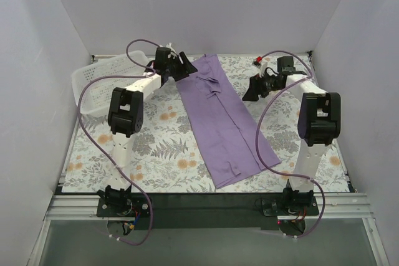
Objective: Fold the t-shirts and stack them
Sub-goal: Fold the tshirt
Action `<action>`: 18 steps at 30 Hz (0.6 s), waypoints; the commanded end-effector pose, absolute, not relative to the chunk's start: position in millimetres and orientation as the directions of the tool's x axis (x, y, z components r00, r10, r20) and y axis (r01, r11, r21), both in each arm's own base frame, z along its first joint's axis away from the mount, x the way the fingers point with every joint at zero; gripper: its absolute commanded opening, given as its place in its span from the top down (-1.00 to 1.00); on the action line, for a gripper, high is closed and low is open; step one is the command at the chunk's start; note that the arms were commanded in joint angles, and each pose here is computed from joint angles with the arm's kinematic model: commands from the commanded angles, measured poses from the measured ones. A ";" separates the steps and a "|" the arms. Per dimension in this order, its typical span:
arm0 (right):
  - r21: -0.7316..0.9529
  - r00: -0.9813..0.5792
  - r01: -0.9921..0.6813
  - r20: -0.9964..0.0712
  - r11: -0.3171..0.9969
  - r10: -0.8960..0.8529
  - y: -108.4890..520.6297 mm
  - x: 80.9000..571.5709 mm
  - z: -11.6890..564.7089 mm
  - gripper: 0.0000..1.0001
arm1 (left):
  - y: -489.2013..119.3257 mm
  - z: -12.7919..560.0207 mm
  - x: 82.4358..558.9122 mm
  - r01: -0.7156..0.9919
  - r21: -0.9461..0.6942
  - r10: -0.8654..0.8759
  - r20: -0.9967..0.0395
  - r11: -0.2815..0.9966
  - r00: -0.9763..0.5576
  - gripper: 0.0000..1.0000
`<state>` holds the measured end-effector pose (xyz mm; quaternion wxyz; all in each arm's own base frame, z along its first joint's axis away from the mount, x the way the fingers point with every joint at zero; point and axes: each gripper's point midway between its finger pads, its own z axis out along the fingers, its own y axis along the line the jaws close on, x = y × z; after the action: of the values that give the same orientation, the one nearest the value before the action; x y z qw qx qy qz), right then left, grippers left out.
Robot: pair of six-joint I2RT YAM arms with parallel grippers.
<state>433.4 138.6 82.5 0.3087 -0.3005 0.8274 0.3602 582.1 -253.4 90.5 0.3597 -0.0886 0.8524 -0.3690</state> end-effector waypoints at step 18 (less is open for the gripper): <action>0.445 -0.604 -0.736 -0.772 0.510 -0.199 250.7 542.6 96.7 -0.28 | -290.0 105.5 636.6 0.255 -0.784 -0.483 -0.566 0.566 -0.668 -0.01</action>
<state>529.6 235.4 80.6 0.3181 -0.2967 0.8089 0.3956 627.3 -279.9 59.3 0.3679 -0.0895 0.8238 -0.4219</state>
